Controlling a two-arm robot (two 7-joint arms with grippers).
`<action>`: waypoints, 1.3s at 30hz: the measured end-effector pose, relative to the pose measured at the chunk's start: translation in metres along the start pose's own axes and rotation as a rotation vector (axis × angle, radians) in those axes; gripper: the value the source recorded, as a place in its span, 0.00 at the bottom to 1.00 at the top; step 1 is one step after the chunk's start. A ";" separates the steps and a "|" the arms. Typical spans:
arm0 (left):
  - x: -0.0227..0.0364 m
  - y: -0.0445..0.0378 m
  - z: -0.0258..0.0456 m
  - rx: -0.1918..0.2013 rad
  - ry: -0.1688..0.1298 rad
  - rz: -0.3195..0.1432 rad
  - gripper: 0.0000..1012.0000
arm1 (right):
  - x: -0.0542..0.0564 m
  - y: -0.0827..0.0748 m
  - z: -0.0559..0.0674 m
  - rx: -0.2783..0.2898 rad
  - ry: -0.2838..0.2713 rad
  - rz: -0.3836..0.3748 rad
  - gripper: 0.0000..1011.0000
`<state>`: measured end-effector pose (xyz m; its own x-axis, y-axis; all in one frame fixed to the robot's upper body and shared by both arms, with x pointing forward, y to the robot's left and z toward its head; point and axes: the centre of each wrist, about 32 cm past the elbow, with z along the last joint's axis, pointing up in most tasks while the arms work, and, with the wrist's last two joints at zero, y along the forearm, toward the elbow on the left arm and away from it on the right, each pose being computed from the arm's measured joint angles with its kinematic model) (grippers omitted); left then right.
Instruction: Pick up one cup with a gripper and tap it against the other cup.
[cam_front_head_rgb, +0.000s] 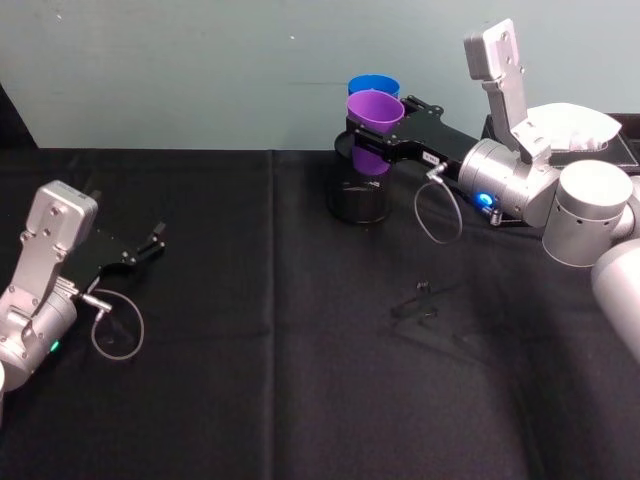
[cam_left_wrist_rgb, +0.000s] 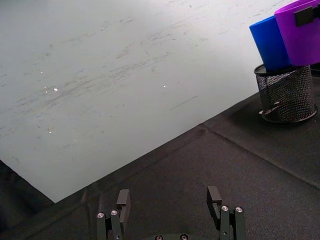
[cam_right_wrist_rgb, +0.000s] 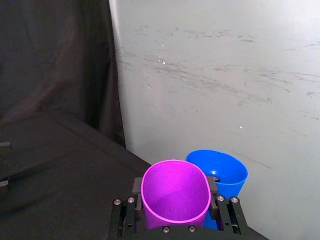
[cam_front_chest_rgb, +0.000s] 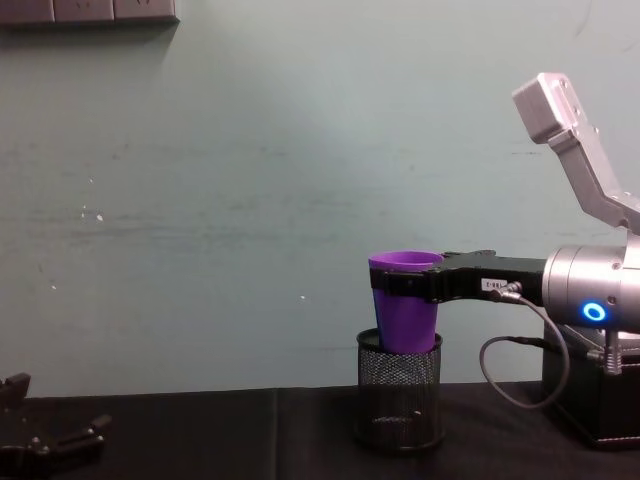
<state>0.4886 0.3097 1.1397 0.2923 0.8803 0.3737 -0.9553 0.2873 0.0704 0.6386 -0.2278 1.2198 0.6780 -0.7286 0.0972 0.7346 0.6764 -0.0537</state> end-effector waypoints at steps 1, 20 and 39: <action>0.0000 0.0000 0.0000 0.000 0.000 0.000 0.99 | 0.000 0.000 0.000 0.000 0.000 0.000 0.72; 0.0000 0.0000 0.0000 0.000 0.000 0.000 0.99 | 0.000 0.000 0.000 0.000 0.000 0.000 0.72; 0.0000 0.0000 0.0000 0.000 0.000 0.000 0.99 | 0.000 0.000 0.000 0.000 0.000 0.000 0.72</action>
<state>0.4886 0.3097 1.1398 0.2923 0.8803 0.3737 -0.9553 0.2873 0.0703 0.6386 -0.2279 1.2198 0.6779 -0.7287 0.0972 0.7347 0.6763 -0.0537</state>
